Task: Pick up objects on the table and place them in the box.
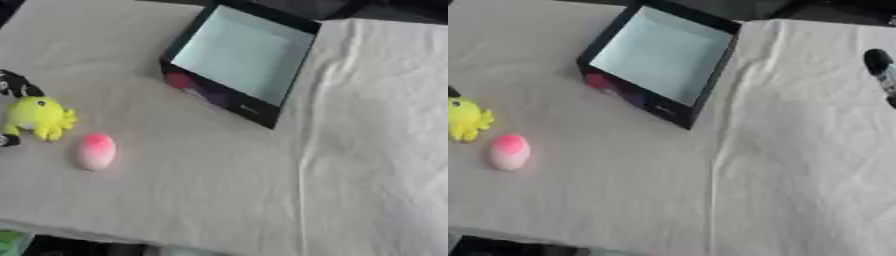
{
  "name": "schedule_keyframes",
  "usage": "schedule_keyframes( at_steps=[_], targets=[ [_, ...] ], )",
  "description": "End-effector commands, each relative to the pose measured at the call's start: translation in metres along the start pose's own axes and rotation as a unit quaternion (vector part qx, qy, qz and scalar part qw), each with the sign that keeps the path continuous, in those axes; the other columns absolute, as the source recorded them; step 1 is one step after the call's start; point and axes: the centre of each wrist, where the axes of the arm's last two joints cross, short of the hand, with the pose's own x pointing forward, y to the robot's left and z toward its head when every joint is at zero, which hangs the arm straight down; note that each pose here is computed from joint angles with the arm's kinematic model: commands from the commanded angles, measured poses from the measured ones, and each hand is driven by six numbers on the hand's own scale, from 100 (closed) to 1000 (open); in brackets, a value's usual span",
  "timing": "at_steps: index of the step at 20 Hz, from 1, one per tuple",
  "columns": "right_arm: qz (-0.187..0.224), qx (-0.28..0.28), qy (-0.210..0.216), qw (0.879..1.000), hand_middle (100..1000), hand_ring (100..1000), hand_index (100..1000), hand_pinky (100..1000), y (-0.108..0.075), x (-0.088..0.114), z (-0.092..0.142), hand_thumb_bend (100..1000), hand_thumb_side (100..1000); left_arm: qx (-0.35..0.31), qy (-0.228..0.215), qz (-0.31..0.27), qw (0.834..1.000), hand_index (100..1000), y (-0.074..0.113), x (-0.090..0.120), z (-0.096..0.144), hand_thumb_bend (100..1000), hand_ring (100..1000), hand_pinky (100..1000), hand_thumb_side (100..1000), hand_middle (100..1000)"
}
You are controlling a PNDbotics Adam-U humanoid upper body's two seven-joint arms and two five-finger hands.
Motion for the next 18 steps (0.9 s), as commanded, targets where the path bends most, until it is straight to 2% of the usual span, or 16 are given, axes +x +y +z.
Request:
schedule_keyframes(
  at_steps=[1, 5, 8, 11, 14, 18],
  targets=[
    [0.004, 0.004, -0.012, 1.000, 903, 867, 842, 922, -0.002, 0.006, -0.003, 738, 298, 0.027, 0.007, -0.019, 0.999, 791, 0.011, -0.002, 0.003, 284, 716, 728, 100, 709],
    [0.003, 0.003, -0.012, 1.000, 903, 867, 842, 922, -0.002, 0.006, -0.003, 737, 299, 0.054, 0.007, -0.034, 0.998, 662, 0.011, 0.000, 0.000, 163, 683, 695, 100, 662],
    [0.005, 0.004, -0.011, 1.000, 903, 868, 842, 922, -0.003, 0.006, -0.002, 738, 298, 0.080, 0.000, -0.044, 0.996, 567, 0.017, 0.004, 0.000, 144, 658, 685, 100, 630],
    [0.006, 0.004, -0.011, 1.000, 903, 868, 842, 922, -0.004, 0.006, -0.002, 738, 300, 0.128, -0.016, -0.055, 0.990, 559, 0.041, 0.014, 0.004, 151, 651, 686, 100, 628],
    [0.007, 0.006, -0.011, 1.000, 903, 868, 842, 922, -0.004, 0.006, -0.002, 738, 302, 0.171, -0.041, -0.070, 0.982, 562, 0.073, 0.029, 0.008, 154, 648, 689, 100, 629],
    [0.008, 0.009, -0.011, 1.000, 903, 868, 842, 922, -0.004, 0.007, -0.002, 738, 303, 0.199, -0.081, -0.085, 0.973, 562, 0.107, 0.051, 0.008, 163, 650, 689, 100, 630]
  ],
)
